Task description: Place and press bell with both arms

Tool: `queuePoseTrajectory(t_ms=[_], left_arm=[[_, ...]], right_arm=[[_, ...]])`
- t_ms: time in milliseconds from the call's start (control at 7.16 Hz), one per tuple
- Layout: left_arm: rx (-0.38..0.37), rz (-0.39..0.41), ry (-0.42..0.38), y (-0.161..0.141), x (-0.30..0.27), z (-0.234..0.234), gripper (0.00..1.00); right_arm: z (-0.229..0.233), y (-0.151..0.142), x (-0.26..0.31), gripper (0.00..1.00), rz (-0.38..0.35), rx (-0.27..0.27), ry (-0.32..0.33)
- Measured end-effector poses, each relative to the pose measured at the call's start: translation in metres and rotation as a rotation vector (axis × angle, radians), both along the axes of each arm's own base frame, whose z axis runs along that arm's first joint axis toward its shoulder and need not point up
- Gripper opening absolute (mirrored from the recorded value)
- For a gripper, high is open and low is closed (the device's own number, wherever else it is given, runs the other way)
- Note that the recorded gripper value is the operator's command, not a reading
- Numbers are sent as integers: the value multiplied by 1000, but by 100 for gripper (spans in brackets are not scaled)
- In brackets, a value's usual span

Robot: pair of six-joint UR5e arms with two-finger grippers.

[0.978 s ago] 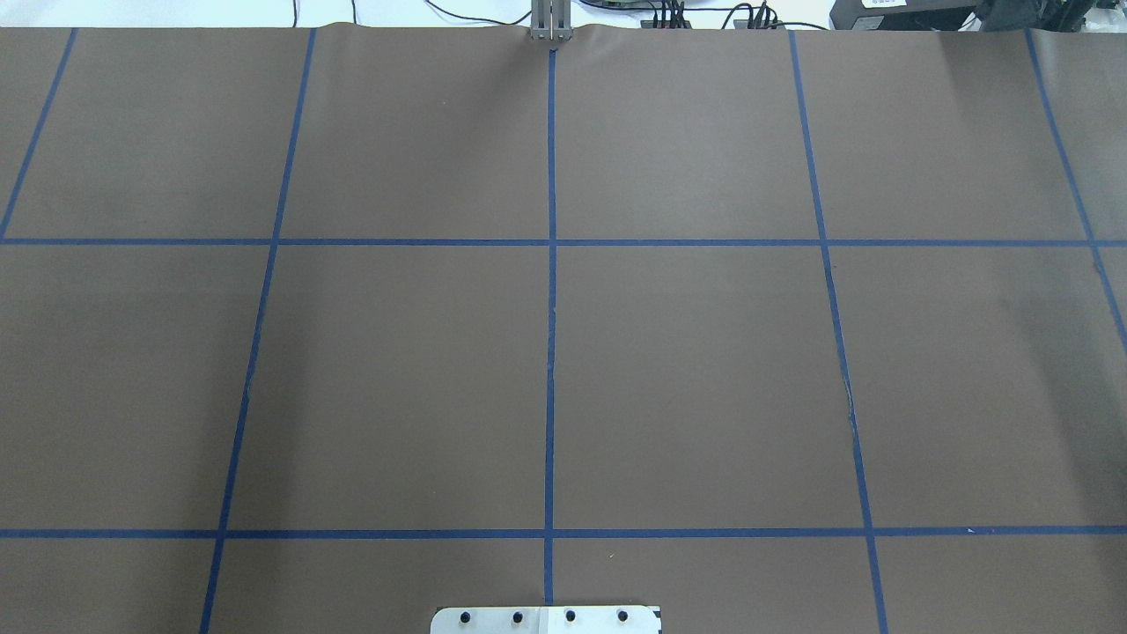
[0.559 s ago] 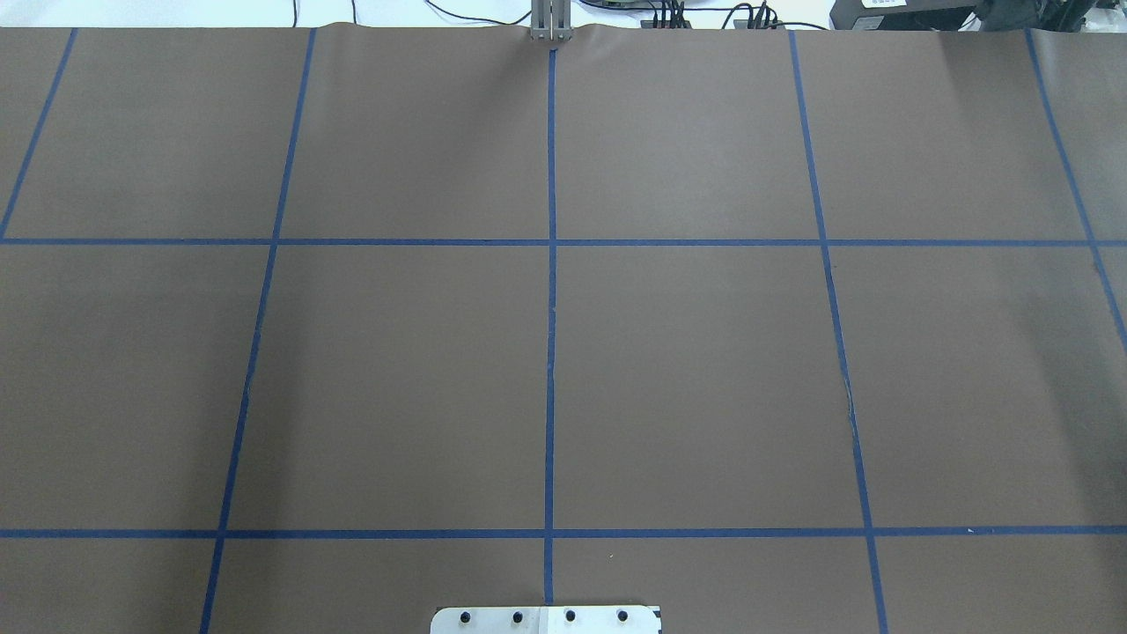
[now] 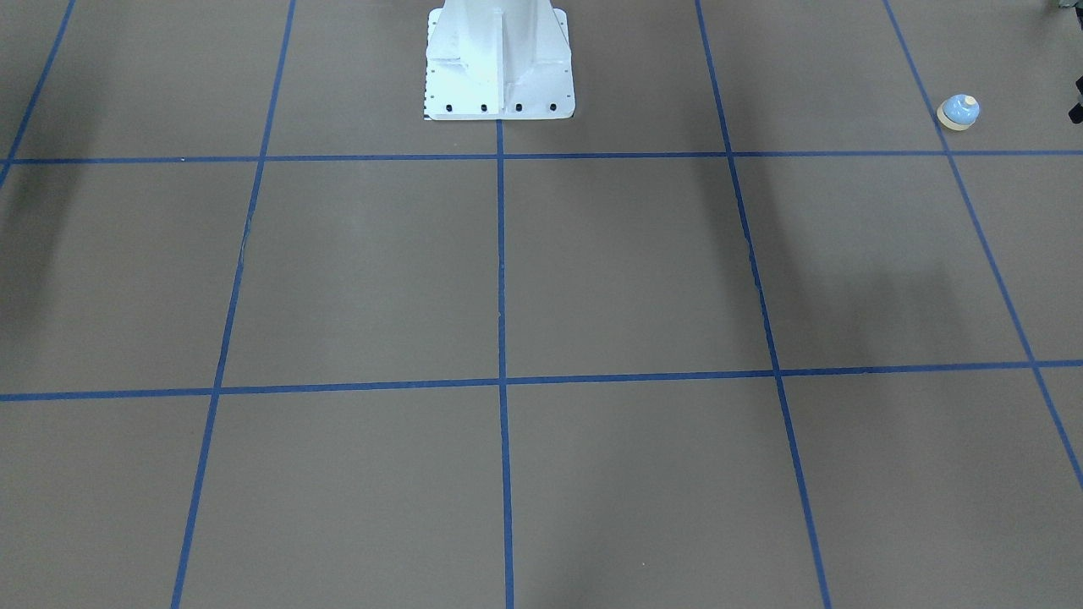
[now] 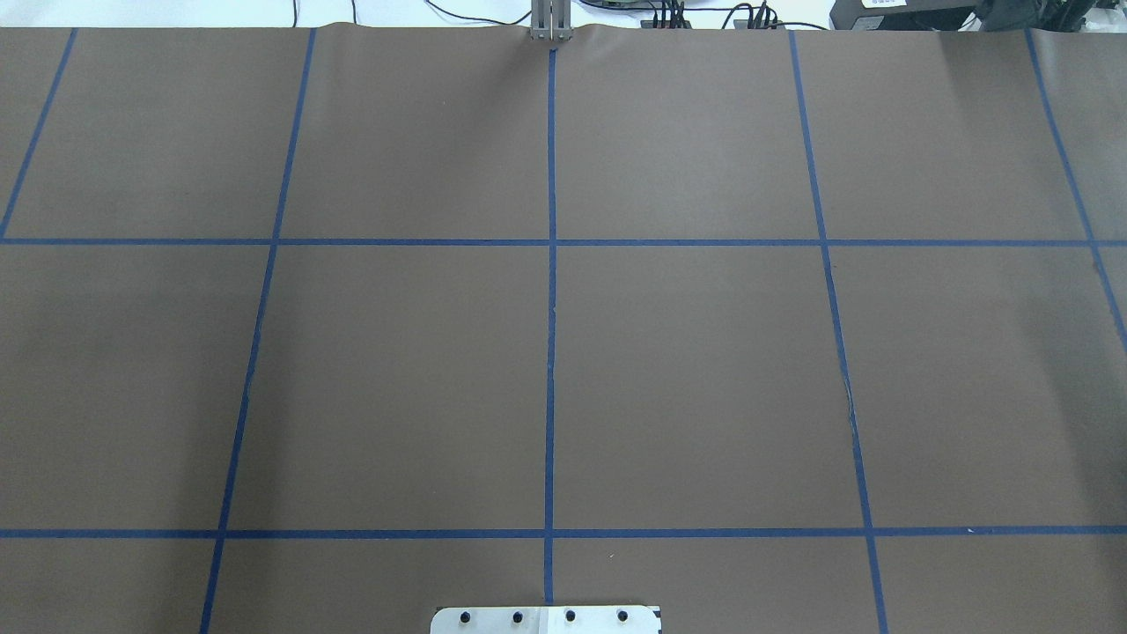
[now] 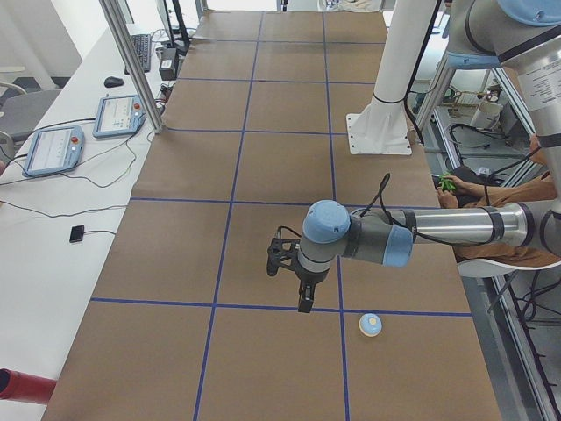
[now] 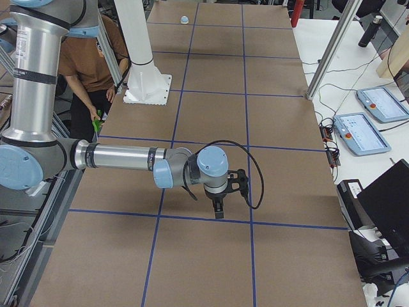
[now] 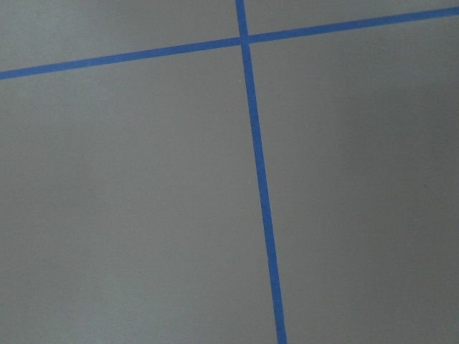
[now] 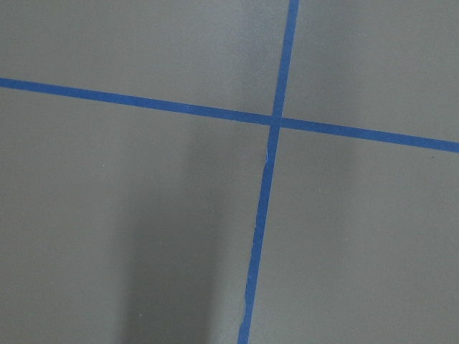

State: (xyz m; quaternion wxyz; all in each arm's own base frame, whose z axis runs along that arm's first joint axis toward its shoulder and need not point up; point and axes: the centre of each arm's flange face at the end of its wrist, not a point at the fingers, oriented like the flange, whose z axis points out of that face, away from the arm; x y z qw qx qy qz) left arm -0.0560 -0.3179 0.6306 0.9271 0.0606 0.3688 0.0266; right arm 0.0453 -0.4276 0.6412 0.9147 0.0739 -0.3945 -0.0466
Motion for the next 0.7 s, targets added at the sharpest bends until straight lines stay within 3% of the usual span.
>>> queuePoseTrajectory(t_ms=[419,699], left_arm=[[-103,26,-4,16,7,49,100],[-136,117,-15,21,34,80,100]], right_arm=[[-5,-1,-3,100,-10,12,-25],[-11,-3,-4,100,-10,43,-31]])
